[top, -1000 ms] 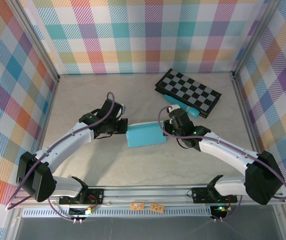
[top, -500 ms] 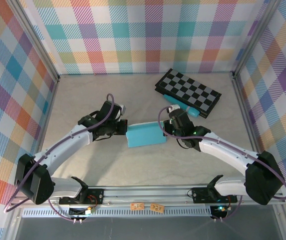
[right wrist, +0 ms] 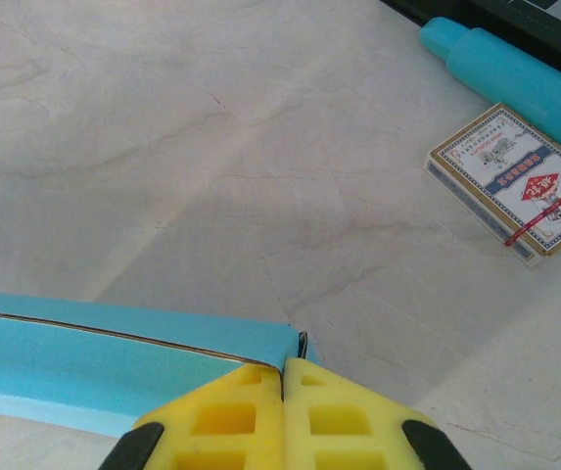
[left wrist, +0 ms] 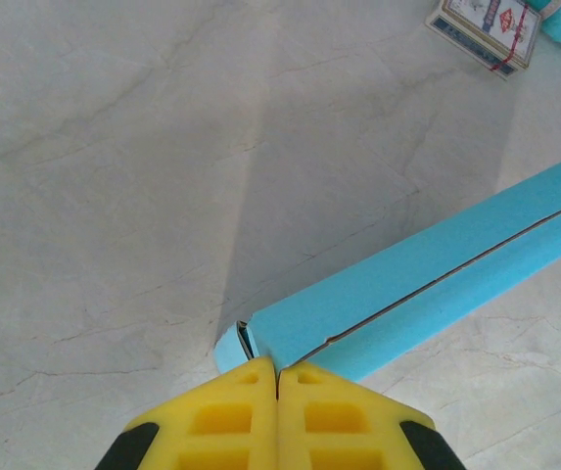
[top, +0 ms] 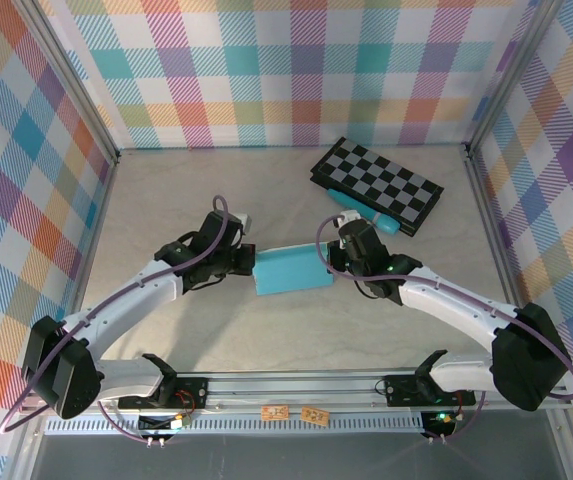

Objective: Fold the paper box

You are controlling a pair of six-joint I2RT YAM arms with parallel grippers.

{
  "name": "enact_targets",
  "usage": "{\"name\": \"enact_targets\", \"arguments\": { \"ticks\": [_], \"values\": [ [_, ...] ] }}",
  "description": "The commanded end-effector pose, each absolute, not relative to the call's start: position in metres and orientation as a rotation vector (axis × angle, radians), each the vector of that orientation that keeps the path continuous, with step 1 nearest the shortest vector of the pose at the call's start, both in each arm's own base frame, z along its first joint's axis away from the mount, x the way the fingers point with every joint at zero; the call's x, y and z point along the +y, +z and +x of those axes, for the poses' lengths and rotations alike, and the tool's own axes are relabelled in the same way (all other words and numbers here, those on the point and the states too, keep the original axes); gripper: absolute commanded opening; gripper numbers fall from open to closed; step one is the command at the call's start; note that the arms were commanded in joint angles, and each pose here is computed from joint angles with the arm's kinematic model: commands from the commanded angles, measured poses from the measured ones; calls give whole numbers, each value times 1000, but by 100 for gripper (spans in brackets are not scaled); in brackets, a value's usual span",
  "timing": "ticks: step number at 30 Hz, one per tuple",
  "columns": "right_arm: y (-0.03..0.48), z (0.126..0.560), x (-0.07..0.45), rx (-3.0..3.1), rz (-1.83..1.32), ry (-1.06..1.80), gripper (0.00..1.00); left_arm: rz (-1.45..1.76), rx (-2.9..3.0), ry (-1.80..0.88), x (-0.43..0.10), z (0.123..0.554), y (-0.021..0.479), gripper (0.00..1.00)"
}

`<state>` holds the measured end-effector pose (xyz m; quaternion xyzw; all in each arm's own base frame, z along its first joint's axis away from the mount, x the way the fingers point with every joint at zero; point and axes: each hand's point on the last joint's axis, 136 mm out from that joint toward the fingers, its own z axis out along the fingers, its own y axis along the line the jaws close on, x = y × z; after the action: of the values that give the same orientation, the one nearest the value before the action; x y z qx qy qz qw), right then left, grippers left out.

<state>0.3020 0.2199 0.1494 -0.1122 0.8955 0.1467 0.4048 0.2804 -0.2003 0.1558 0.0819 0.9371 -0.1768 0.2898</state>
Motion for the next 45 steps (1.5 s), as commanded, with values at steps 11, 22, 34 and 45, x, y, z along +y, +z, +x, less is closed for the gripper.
{"name": "enact_targets", "arguments": {
  "ticks": [11, 22, 34, 45],
  "values": [
    [108, 276, 209, 2405, -386, 290, 0, 327, 2706, -294, -174, 244, 114, 0],
    [109, 275, 207, 2403, -390, 285, 0, 280, 2726, -355, -180, 234, 98, 0],
    [110, 276, 209, 2401, -388, 291, 0, 222, 2725, -373, -180, 225, 88, 0],
    [115, 272, 206, 2407, -357, 302, 0, 237, 2698, -289, -175, 214, 71, 0]
  ]
}}
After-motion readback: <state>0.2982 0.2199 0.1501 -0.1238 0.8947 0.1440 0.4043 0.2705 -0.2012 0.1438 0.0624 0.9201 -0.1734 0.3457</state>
